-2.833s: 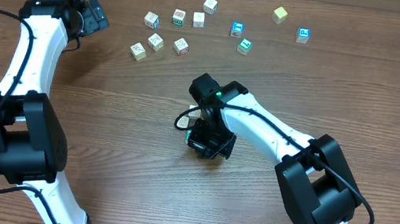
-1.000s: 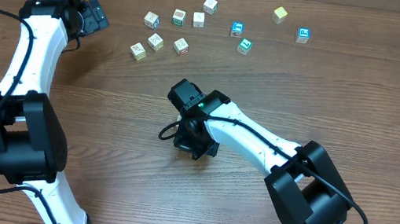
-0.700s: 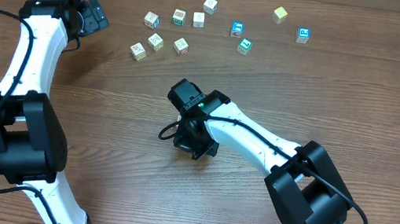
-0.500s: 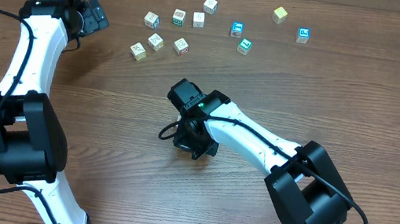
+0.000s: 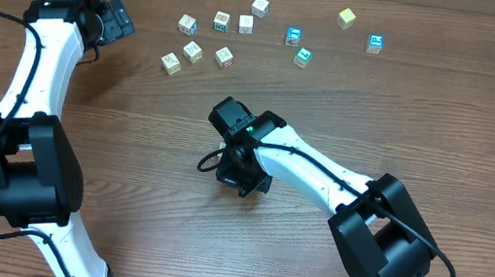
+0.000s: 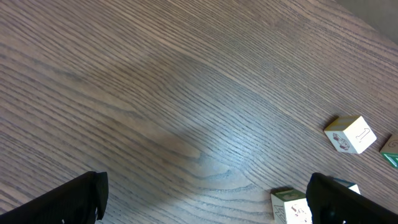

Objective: Form a circle

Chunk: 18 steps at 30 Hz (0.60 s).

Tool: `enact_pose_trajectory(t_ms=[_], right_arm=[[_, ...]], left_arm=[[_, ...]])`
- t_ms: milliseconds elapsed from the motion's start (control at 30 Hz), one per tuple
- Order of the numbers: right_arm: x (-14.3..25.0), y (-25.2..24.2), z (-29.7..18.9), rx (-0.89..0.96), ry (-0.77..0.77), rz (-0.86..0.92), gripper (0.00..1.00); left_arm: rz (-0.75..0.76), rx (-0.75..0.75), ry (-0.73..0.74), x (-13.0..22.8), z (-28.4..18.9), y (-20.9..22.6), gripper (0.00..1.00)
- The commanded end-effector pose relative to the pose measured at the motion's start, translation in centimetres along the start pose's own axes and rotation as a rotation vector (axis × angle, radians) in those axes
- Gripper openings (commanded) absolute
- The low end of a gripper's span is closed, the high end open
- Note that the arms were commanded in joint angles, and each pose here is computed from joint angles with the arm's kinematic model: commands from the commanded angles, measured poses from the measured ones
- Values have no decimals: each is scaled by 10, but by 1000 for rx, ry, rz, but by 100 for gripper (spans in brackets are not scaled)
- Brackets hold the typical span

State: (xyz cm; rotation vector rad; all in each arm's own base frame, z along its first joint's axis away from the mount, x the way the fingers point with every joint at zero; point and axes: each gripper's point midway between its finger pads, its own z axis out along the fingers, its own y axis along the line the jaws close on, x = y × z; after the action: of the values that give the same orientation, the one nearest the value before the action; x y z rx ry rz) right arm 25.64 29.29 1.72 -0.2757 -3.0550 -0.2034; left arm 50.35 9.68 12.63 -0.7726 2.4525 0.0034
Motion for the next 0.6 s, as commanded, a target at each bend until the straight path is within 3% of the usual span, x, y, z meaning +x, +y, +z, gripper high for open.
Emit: enact_pose_trajectory(t_ms=[0,567], right_arm=[[-4,4,-5,-9,-7,10,4],[-11,8,-5,-27,-33,10,4]], left_arm=[[1,14,-20,-6,-7,-6,100],[1,14,-20,-6,-7,-6,99]])
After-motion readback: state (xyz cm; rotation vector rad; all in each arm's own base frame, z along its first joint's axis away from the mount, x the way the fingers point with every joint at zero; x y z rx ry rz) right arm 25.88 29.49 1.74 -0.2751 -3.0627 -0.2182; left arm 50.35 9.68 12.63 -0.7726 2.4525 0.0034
